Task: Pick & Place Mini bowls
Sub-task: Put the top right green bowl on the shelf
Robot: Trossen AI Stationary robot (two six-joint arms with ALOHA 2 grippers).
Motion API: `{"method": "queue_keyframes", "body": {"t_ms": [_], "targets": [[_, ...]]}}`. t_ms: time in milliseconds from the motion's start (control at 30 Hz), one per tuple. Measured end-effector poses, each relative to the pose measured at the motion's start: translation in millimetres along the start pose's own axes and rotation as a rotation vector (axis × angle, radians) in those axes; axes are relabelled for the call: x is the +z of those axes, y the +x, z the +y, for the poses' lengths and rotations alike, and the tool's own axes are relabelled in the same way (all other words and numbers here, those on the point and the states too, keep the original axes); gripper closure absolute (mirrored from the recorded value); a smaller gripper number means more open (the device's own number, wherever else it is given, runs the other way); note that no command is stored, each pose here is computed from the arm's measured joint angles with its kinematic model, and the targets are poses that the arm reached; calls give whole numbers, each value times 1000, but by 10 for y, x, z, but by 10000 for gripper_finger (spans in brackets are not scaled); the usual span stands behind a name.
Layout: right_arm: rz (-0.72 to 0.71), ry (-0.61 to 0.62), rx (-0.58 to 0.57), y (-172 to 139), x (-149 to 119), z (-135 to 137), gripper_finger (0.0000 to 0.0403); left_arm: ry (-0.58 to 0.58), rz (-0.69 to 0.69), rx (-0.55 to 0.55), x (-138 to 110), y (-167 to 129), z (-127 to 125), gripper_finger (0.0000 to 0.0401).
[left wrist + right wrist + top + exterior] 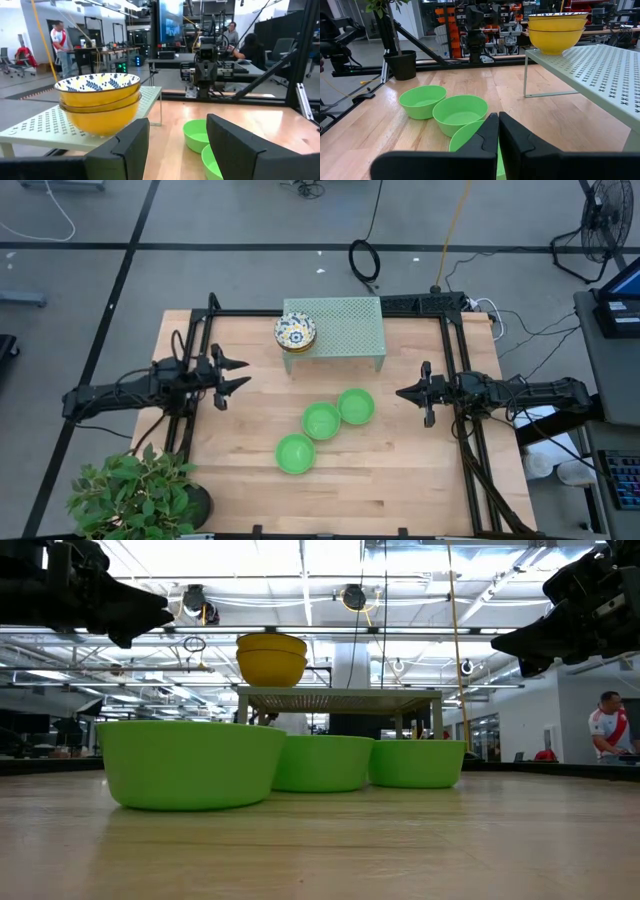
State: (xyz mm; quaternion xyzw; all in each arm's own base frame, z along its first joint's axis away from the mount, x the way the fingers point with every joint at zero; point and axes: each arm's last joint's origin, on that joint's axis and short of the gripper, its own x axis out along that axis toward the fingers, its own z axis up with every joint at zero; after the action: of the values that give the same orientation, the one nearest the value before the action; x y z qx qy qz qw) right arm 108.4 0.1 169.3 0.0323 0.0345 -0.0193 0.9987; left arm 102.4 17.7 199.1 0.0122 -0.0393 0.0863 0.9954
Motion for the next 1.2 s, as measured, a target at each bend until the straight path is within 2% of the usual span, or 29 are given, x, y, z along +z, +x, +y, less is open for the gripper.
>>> {"method": "queue_keyframes", "body": {"t_ms": [333, 500, 633, 767, 1033, 1100, 1200], "targets": [[0, 0, 0, 0, -1, 0, 403, -20, 20, 68, -35, -61, 19, 199], [0, 0, 0, 0, -1, 0, 403, -4, 53, -59, -155, -49, -30, 199], [0, 0, 0, 0, 0, 0, 403, -37, 70, -151, -234, -46, -79, 199], [0, 0, 0, 0, 0, 0, 403, -48, 11, -233, -209, -48, -142, 199], [0, 0, 0, 0, -1, 0, 403, 59, -63, -419, -160, -84, -297, 198], [0, 0, 0, 0, 0, 0, 403, 80, -70, -441, -159, -91, -321, 199], [0, 0, 0, 0, 0, 0, 403, 72, -62, -371, -160, -87, -316, 199]]}}
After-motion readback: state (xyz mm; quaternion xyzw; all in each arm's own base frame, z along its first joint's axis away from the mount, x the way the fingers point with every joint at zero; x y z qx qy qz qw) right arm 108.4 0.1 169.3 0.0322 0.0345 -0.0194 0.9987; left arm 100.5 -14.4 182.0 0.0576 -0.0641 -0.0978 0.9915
